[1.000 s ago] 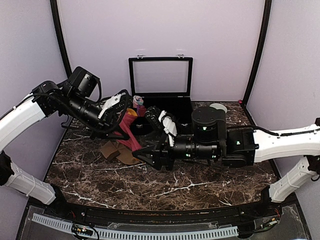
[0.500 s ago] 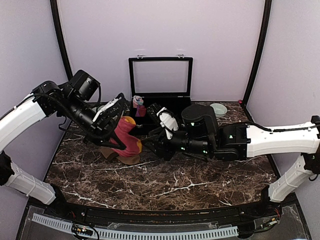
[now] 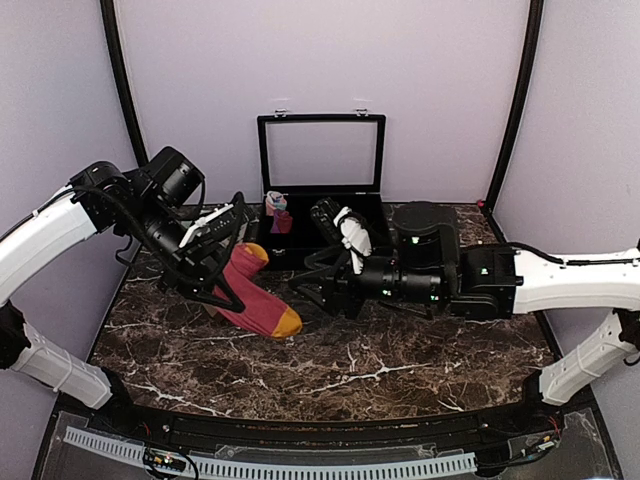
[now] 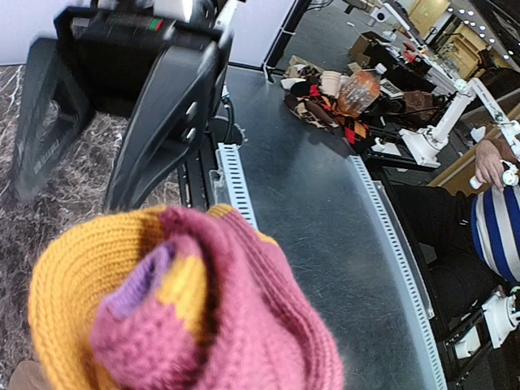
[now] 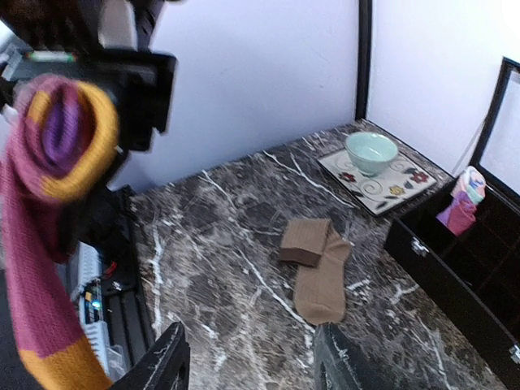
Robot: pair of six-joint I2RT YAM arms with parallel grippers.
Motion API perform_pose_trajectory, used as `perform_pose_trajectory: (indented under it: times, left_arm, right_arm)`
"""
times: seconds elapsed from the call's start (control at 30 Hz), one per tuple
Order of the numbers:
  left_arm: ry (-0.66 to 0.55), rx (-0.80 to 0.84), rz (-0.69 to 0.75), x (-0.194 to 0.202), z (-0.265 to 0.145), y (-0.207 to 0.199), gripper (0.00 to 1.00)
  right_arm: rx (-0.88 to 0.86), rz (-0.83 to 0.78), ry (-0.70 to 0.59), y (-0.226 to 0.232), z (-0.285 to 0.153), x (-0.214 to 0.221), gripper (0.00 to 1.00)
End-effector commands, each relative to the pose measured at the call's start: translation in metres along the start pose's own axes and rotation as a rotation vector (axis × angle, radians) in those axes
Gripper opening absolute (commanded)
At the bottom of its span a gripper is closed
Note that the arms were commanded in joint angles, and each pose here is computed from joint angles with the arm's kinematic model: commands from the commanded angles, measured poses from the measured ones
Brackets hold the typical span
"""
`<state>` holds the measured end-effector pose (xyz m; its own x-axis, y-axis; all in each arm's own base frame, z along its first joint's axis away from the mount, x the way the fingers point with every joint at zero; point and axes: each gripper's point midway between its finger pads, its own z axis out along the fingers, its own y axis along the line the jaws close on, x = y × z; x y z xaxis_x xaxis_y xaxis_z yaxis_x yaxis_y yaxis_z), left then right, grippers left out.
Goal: Roll the socks
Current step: Roll the sock.
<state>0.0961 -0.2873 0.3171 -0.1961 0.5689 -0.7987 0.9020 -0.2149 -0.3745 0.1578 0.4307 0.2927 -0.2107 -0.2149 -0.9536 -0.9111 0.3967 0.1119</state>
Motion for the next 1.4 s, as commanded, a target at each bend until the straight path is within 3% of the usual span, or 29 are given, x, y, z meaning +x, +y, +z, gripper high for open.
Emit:
perform_pose_trajectory:
  times: [0.0, 0.37, 0.97, 1.13, 1.37]
  left_arm:
    - [-0.052, 0.096, 0.022, -0.010, -0.006, -0.024, 0.00]
    - [-0.118, 0.256, -0.001, -0.012, -0.011, -0.056, 0.00]
    - [-0.104, 0.250, -0.006, -0.006, -0.008, -0.053, 0.00]
    - [-0.094, 0.235, -0.001, -0.005, -0.007, -0.050, 0.00]
    - [-0.053, 0.191, 0.007, 0.003, -0.004, -0.040, 0.00]
  right_arm:
    - [-0.242, -0.135, -0.203, 0.042, -0.032, -0.060, 0.55]
    - [-0.527, -0.433, -0.286, 0.090, -0.016, -0.081, 0.55]
    - [-0.709, -0.382, -0.367, 0.111, 0.006, -0.098, 0.48]
    - [-0.718, -0.359, -0.354, 0.111, 0.009, -0.095, 0.39]
    - [-0.626, -0.363, -0.316, 0.098, 0.007, -0.088, 0.42]
